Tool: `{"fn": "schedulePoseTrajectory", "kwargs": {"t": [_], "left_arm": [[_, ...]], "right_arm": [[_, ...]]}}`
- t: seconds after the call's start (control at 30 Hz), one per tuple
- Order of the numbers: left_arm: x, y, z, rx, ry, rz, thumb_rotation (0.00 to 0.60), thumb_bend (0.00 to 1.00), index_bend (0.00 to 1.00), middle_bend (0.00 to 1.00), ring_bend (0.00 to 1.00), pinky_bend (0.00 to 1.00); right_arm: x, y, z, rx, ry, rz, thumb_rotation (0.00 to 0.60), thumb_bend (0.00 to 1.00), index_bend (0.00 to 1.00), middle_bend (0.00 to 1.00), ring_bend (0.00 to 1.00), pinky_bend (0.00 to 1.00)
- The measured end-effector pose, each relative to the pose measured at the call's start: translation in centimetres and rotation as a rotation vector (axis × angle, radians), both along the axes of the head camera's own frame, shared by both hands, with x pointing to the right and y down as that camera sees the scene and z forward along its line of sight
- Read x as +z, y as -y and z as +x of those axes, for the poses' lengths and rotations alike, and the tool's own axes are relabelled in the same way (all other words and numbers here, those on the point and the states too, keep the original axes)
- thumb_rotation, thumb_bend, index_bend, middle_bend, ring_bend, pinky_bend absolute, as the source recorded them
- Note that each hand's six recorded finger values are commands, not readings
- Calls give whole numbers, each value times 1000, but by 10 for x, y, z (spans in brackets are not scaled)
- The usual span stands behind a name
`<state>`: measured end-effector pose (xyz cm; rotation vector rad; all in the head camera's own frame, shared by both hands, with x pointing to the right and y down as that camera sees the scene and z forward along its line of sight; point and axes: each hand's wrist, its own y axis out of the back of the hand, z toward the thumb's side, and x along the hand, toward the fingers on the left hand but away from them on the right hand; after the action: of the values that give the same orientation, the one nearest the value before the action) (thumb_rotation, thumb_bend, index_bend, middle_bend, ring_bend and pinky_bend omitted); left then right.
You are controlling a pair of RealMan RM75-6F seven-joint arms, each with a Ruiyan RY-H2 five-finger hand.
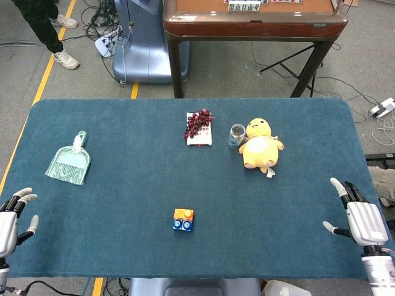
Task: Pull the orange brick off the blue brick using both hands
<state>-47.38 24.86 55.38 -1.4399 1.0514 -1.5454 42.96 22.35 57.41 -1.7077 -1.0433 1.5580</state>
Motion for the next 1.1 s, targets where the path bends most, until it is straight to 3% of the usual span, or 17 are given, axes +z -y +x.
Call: {"fn": "schedulePoseTrajectory", "kwargs": {"t": [0.17,0.37,0.57,0.8,1.1], "left_arm": [[5,2,2,9,-6,-11,600,412,315,243,378,630],[6,3,7,11,-16,-15,600,413,299,231,378,630],[8,1,9,-6,-38,-39,600,413,281,229,378,631],[13,0,7,-16,-43,-58,600,413,280,229,378,630],[19,-4,4,-23,-50,-74,600,413,281,229,378,631]], "right_arm": [[5,8,-9,-4,28,8,600,33,105,190,98,318],[11,24,-44,-18,136,4,600,32,137,190,99,312],[15,34,-87,-50,232,-44,600,18,234,188,99,270],[22,39,-162,-126,360,-145,600,14,239,174,98,253],[39,34,-233,-200,447,-231,600,13,270,168,85,238]]}}
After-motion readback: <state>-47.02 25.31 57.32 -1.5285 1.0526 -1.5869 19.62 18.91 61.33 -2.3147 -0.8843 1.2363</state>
